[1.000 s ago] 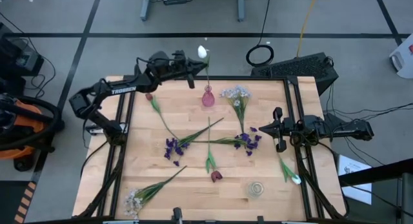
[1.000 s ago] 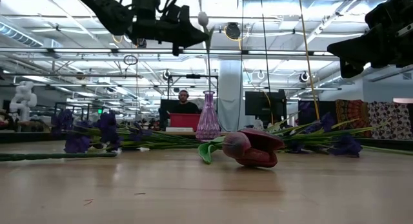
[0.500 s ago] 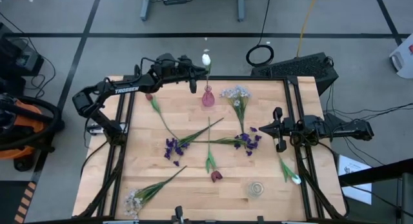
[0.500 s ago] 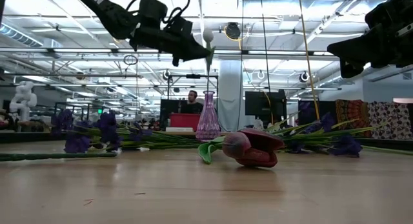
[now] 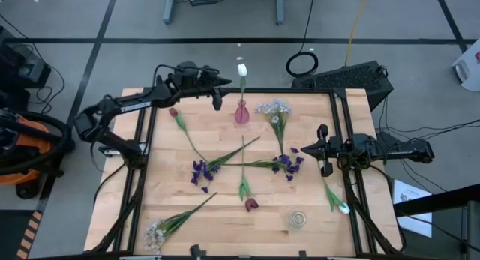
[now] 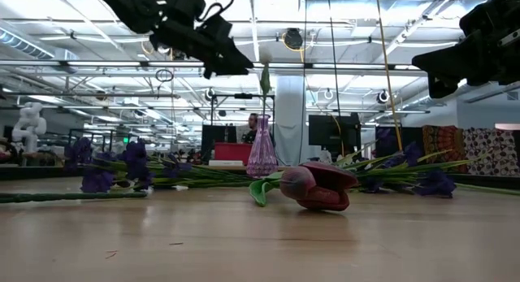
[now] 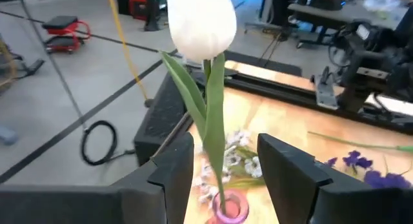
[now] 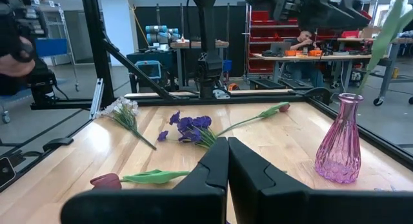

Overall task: Sort flowers into vase by color
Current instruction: Put the right red tulip into the transparent vase

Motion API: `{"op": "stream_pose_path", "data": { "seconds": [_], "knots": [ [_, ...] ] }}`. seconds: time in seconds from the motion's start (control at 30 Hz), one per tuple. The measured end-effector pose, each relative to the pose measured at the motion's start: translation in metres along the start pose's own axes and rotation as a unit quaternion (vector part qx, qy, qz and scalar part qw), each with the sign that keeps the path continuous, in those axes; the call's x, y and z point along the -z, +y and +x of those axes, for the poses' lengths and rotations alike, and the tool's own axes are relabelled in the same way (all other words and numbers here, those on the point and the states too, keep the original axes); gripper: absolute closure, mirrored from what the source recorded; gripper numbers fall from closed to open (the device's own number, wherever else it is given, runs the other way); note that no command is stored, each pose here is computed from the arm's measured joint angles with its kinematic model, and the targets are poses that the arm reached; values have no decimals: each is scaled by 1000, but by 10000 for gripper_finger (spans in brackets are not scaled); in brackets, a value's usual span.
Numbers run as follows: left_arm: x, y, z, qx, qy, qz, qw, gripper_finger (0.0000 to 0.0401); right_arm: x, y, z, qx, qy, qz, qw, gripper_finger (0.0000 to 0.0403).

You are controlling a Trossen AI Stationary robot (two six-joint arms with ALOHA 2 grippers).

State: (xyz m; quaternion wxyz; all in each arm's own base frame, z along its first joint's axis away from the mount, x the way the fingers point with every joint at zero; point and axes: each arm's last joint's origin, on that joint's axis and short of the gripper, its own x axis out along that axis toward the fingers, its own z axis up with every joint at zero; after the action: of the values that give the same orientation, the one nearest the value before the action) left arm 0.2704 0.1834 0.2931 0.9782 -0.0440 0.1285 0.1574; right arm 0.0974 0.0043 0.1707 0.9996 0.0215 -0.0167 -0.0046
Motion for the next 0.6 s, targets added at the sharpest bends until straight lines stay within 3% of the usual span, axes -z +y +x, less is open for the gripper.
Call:
{"op": "stream_pose_path", "data": {
  "seconds": [0.23,0.37,0.47,0.6],
  "knots": [
    [-17,-7,-35,-73,5,-5,997,223,0,0,0,0,0,0,1000,403],
    [-19,-13,-51,-97,19,-72,992,223,0,0,0,0,0,0,1000,403],
    [-15,-19,-63,-120,51,-146,981,223,0,0,0,0,0,0,1000,403],
    [-7,-34,-75,-153,103,-190,964,223,0,0,0,0,0,0,1000,403]
  ]
}}
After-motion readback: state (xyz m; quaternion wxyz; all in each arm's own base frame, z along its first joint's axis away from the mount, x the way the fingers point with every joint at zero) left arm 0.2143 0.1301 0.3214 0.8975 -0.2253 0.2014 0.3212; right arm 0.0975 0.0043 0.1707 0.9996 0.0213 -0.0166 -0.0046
